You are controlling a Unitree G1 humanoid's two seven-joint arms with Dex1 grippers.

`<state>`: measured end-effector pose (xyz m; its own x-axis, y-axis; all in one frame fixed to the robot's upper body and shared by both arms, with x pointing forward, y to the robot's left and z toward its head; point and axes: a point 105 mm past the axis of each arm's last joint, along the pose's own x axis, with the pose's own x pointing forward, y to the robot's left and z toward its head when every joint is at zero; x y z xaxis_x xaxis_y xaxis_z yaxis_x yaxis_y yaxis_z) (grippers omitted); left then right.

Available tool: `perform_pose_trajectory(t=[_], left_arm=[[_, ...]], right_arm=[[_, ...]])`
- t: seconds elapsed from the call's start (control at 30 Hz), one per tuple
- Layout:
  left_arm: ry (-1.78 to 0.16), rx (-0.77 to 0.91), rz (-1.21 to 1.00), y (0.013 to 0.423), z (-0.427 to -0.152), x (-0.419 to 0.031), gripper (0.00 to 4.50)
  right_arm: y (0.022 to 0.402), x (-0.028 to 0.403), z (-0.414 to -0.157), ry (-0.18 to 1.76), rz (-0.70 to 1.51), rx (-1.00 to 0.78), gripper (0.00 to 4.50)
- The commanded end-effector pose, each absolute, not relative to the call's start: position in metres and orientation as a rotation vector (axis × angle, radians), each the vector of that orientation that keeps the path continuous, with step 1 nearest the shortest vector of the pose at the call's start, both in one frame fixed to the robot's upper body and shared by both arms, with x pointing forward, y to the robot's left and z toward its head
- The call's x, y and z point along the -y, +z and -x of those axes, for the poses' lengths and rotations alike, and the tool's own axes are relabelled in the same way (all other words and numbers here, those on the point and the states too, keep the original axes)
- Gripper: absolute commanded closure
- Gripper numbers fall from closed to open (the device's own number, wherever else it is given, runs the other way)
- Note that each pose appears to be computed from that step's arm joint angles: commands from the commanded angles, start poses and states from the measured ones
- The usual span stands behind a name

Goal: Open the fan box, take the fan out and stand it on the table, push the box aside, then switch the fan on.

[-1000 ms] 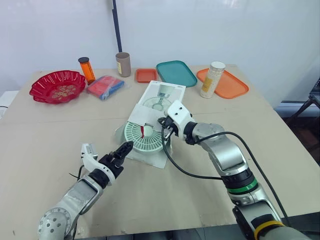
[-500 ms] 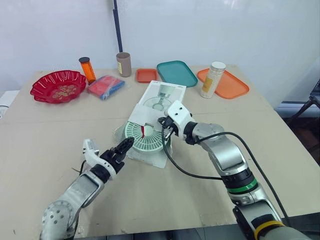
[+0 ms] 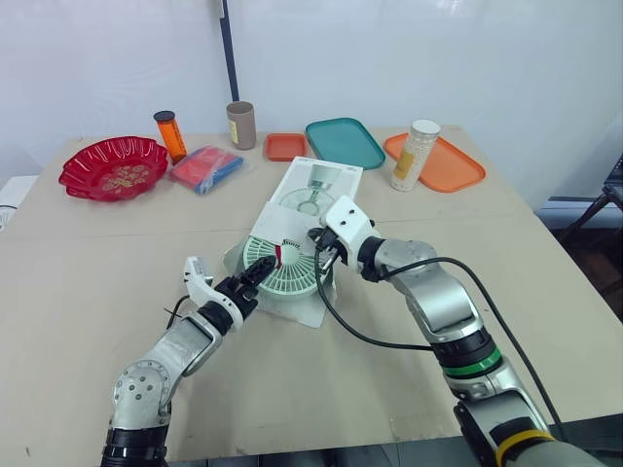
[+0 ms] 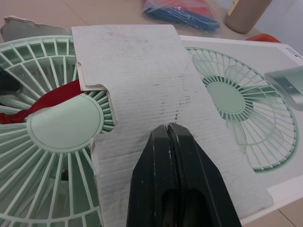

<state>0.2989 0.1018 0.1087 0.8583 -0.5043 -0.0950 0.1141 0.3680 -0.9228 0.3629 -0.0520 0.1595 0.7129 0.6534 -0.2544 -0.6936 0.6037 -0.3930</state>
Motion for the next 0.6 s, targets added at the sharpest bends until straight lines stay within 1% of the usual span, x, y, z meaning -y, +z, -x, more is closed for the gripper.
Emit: perform_pose_trajectory(t=[0.03,0.07,0.1,0.17,0.43,0.6], left_arm=[[-0.431,-0.378,1.122,0.112,-0.294,-0.102,1.85],[-0.430,-0.380,1.121,0.111,-0.294,-0.102,2.27],[-0.429,-0.381,1.119,0.110,-0.294,-0.102,2.52],[-0.425,-0.382,1.120,0.109,-0.294,-0.102,2.78],[-0.429,-0.382,1.124,0.109,-0.292,-0.102,2.83],[-0.364,-0.408,1.173,0.096,-0.278,-0.111,2.83]], right_arm=[[0.136,0.060,-0.365,0.760,0.504,-0.182,4.50],[0.136,0.060,-0.365,0.760,0.504,-0.181,4.50],[0.136,0.060,-0.365,0.761,0.504,-0.181,4.50],[0.136,0.059,-0.365,0.761,0.505,-0.181,4.50],[0.137,0.061,-0.365,0.757,0.508,-0.182,4.50],[0.136,0.062,-0.364,0.757,0.513,-0.185,4.50]])
